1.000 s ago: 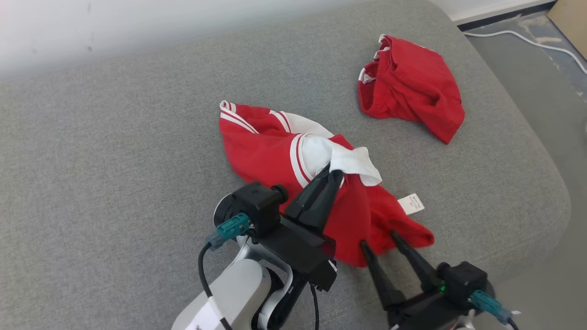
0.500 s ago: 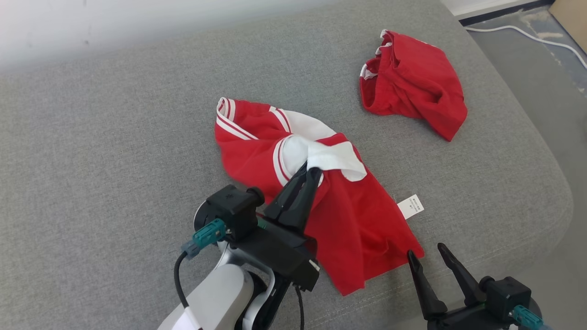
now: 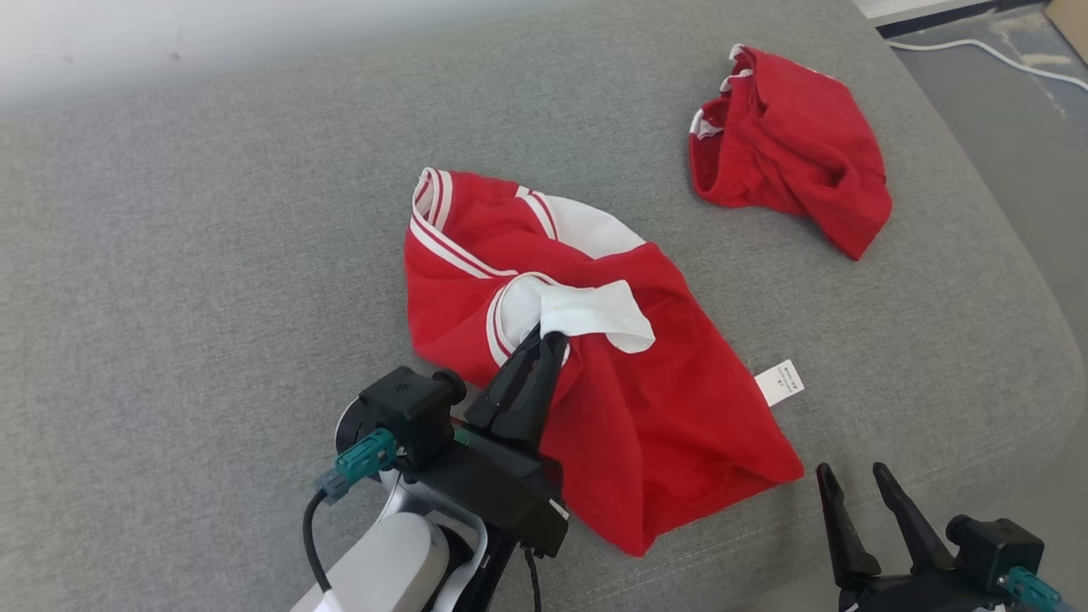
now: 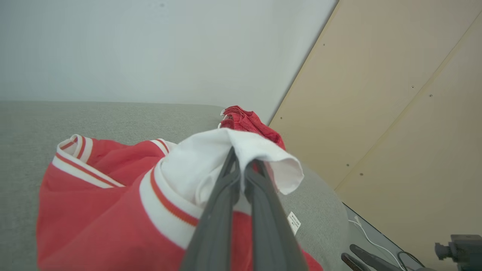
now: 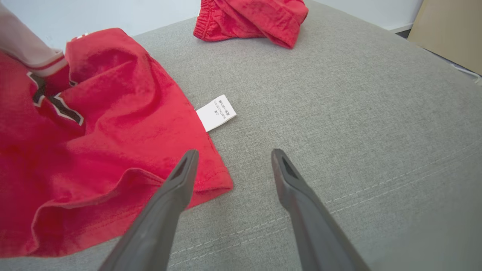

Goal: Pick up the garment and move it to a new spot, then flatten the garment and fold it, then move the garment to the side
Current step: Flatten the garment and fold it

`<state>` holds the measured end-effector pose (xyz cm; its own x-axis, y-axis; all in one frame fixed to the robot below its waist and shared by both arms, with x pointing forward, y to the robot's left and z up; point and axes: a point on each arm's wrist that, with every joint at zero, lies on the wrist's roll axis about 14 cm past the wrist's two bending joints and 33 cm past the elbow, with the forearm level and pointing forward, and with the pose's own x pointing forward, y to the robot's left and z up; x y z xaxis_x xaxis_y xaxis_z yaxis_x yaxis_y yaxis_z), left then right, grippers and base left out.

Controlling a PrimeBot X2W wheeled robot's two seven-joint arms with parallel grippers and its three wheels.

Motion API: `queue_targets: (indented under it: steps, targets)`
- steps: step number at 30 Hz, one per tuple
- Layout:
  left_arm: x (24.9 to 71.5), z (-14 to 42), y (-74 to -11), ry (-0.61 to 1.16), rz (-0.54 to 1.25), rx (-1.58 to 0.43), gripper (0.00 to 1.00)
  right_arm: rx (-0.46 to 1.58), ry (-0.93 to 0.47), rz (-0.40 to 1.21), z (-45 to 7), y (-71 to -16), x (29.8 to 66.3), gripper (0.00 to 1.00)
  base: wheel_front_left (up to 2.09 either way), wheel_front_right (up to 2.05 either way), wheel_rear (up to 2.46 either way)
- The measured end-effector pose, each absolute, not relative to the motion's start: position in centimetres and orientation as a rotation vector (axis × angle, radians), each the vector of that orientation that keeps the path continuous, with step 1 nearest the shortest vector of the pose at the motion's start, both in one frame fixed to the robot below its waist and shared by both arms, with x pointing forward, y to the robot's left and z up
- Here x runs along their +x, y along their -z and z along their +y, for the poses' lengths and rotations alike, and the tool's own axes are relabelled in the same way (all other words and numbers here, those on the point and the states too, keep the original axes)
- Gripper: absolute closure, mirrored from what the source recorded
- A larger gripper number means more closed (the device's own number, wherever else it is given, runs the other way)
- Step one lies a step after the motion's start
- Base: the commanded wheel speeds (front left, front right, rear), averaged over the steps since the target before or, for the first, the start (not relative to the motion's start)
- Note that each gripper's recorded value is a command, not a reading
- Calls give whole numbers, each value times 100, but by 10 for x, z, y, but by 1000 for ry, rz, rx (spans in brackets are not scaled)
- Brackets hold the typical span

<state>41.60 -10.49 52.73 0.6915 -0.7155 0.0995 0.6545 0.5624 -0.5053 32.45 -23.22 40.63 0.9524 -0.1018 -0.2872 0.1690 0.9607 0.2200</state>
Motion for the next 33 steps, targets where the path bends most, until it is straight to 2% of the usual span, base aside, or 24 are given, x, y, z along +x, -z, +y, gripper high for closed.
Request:
queue_targets:
  steps: [16, 18, 20, 22, 24, 25, 26, 27, 32, 33]
  targets:
    - [414, -75, -493, 718, 208, -519, 100, 341, 104, 361, -213, -376, 344, 0, 0, 0, 0]
    - [416, -72, -493, 711, 205, -516, 100, 364, 99, 366, -208, -374, 347, 7, 0, 0, 0]
    - [416, -71, -493, 709, 203, -517, 100, 387, 105, 378, -206, -370, 348, 8, 0, 0, 0]
    - [417, -70, -494, 705, 201, -517, 100, 398, 112, 394, -207, -366, 346, 15, 0, 0, 0]
    - [418, -69, -494, 701, 198, -515, 100, 405, 116, 415, -207, -361, 343, 16, 0, 0, 0]
    - [418, -67, -494, 698, 198, -512, 100, 412, 120, 422, -207, -359, 342, 20, 0, 0, 0]
    - [419, -66, -493, 695, 199, -509, 100, 416, 121, 423, -208, -359, 343, 38, 0, 0, 0]
    - [419, -64, -492, 689, 201, -506, 100, 421, 120, 421, -208, -359, 345, 51, 0, 0, 0]
    - [416, -54, -481, 660, 226, -491, 100, 436, 120, 400, -210, -364, 355, 79, 0, 0, 0]
    - [417, -53, -482, 658, 224, -490, 100, 434, 117, 398, -210, -365, 357, 87, 0, 0, 0]
